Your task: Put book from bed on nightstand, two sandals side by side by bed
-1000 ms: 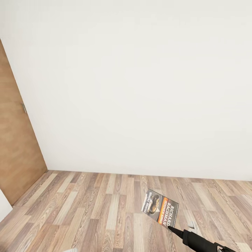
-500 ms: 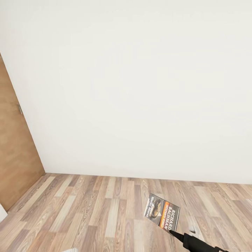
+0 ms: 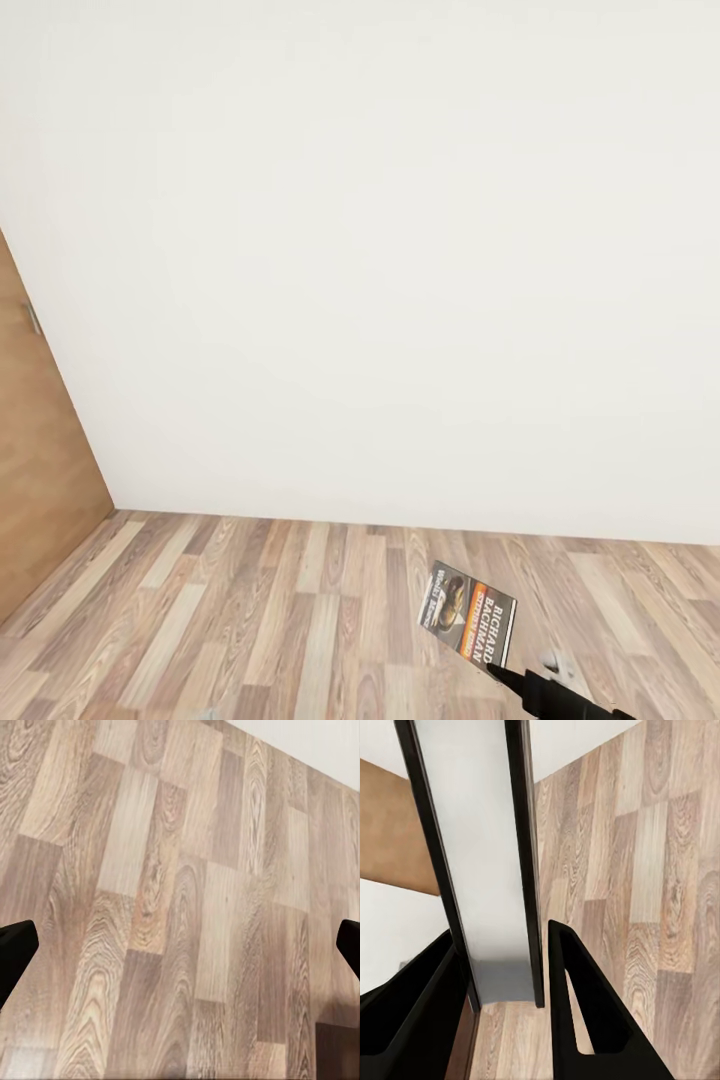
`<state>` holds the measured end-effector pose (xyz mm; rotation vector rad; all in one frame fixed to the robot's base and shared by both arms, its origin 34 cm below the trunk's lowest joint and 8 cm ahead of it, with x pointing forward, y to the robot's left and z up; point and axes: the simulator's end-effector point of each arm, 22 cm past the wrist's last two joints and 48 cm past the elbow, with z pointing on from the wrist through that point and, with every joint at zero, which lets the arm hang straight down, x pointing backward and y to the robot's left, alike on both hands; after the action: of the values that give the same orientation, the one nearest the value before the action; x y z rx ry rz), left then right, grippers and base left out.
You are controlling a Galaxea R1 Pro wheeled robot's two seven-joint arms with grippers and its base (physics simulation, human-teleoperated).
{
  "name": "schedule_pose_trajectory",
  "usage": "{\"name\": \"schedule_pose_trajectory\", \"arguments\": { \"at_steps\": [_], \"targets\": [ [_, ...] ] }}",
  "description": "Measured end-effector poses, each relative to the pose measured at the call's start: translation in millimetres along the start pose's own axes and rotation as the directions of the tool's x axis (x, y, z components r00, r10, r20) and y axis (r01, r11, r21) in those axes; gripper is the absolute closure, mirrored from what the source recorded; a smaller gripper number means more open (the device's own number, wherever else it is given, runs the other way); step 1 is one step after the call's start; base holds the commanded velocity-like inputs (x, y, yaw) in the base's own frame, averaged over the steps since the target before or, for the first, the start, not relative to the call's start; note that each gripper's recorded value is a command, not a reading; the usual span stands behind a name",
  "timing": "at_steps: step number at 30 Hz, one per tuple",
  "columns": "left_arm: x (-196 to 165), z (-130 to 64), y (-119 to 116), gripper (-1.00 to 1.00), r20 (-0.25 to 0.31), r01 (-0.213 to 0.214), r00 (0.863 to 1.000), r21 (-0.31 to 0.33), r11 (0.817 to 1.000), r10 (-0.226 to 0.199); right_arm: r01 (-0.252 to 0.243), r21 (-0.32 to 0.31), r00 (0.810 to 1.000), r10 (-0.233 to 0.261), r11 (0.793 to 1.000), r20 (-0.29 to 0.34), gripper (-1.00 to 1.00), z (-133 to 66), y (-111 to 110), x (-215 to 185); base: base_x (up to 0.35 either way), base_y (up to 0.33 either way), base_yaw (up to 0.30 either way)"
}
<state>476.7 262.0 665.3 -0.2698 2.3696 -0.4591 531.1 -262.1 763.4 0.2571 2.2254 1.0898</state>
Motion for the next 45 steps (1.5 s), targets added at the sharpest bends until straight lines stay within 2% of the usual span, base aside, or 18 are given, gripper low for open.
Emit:
{"name": "schedule_pose_trajectory", "arguments": {
  "at_steps": [6, 16, 22, 33, 45],
  "targets": [
    [-1.2, -0.4, 1.5, -1.00, 0.002, -0.001, 1.000, -0.002, 1.000, 0.001, 0.002, -0.004, 1.000, -0.002, 1.000, -0.006, 1.00, -0.9, 0.3, 1.7, 0.326, 0.000, 0.000],
    [-1.6, -0.4, 1.9, -1.00, 0.002, -0.002, 1.000, -0.002, 1.000, 0.002, -0.027, 0.017, 0.999, 0.027, 1.000, -0.023, 1.00, -4.0, -7.7, 14.0, 0.312, 0.000, 0.000],
    [-1.4, -0.2, 2.2, -1.00, 0.001, -0.001, 1.000, -0.003, 1.000, 0.001, -0.030, 0.017, 0.999, 0.031, 0.999, -0.021, 1.00, -3.9, -8.1, 13.8, 0.063, 0.000, -0.051],
    [-1.7, -0.1, 2.1, -1.00, 0.002, -0.001, 1.000, -0.003, 1.000, 0.001, -0.031, 0.018, 0.999, 0.031, 0.999, -0.020, 1.00, -4.5, -8.8, 13.3, 0.003, 0.000, -0.229],
    [-1.5, -0.5, 2.1, -1.00, 0.002, -0.001, 1.000, -0.003, 1.000, 0.001, -0.030, 0.021, 0.999, 0.030, 0.999, -0.022, 1.00, -5.7, -9.7, 13.6, 0.078, 0.000, -0.018]
  ]
}}
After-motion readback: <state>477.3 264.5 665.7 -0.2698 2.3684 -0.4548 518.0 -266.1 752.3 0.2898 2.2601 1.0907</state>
